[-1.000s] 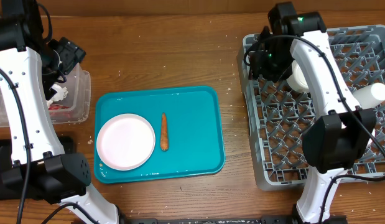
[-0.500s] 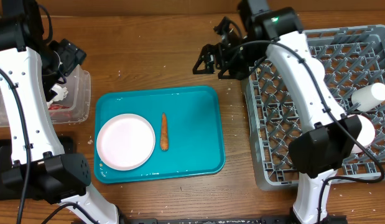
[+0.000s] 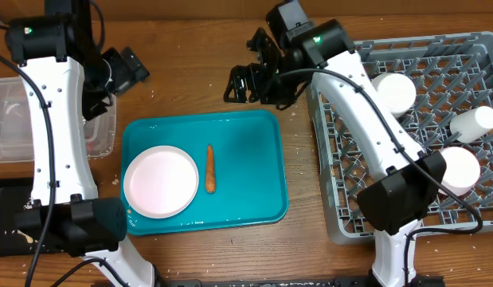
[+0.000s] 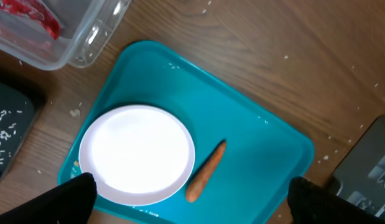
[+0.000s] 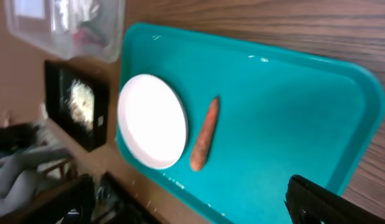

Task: Sort waste into correct bins and load items into the dishwasher
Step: 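Move the left gripper to the carrot on the tray and grasp it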

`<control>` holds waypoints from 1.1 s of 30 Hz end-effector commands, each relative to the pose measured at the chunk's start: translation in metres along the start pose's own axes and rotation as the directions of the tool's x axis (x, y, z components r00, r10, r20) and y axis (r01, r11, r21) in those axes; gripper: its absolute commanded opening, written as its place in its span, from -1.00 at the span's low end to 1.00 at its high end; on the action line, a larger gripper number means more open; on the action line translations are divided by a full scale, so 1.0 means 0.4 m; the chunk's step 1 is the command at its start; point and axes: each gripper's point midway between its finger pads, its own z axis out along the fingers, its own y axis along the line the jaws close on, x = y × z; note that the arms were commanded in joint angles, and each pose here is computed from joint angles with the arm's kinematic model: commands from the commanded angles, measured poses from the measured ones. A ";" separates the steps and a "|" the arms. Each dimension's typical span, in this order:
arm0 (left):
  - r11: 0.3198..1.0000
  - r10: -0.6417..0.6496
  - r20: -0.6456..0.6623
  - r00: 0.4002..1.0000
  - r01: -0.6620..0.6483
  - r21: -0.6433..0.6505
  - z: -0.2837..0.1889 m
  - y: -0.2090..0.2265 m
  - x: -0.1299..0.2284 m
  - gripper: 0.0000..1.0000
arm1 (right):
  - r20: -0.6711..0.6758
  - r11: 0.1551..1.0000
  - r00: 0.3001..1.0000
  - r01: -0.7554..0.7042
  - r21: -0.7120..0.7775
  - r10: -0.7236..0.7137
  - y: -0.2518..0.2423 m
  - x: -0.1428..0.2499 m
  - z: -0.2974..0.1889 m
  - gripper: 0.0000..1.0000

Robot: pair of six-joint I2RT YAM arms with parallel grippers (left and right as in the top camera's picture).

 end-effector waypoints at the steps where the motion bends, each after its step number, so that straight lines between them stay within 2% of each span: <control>1: 0.977 0.208 -0.078 0.975 -0.204 0.054 0.013 -0.066 0.076 0.56 | 0.093 0.986 0.990 -0.119 0.114 0.109 -0.077 -0.036 -0.049 1.00; 3: 0.965 0.263 -0.120 0.957 -0.259 0.047 0.016 -0.077 0.117 0.58 | 0.114 0.977 0.984 -0.152 0.147 0.136 -0.120 -0.047 -0.067 1.00; 4: 0.936 0.350 -0.143 0.926 -0.341 0.081 0.024 -0.103 0.149 0.61 | 0.129 0.970 0.978 -0.186 0.157 0.167 -0.157 -0.056 -0.087 1.00; 6: 0.901 0.432 -0.187 0.882 -0.416 0.121 0.042 -0.138 0.205 0.87 | 0.145 0.959 0.966 -0.235 0.159 0.213 -0.204 -0.064 -0.116 1.00; 8: 0.880 0.474 -0.236 0.848 -0.461 0.111 0.069 -0.143 0.249 1.00 | 0.154 0.947 0.951 -0.291 0.138 0.270 -0.248 -0.069 -0.147 1.00; 15: 0.848 0.484 -0.474 0.735 -0.527 0.048 0.199 -0.080 0.409 0.99 | 0.173 0.909 0.897 -0.416 0.015 0.408 -0.343 -0.082 -0.237 1.00; 19: 0.834 0.504 -0.492 0.710 -0.547 0.065 0.266 -0.082 0.449 0.95 | 0.200 0.891 0.874 -0.453 0.002 0.444 -0.385 -0.089 -0.267 1.00; 21: 0.797 0.567 -0.459 0.684 -0.596 0.099 0.326 -0.116 0.489 0.93 | 0.208 0.886 0.866 -0.464 0.001 0.454 -0.399 -0.090 -0.276 1.00; 25: 0.780 0.577 -0.396 0.714 -0.625 0.009 0.425 -0.123 0.527 0.87 | 0.189 0.879 0.864 -0.477 0.009 0.467 -0.399 -0.076 -0.274 1.00; 28: 0.804 0.535 -0.398 0.745 -0.594 -0.029 0.461 -0.101 0.543 0.84 | 0.184 0.879 0.865 -0.477 0.011 0.467 -0.399 -0.072 -0.273 1.00; 33: 0.794 0.537 -0.347 0.769 -0.600 -0.100 0.482 -0.080 0.499 0.83 | 0.184 0.879 0.865 -0.476 0.011 0.466 -0.399 -0.073 -0.273 1.00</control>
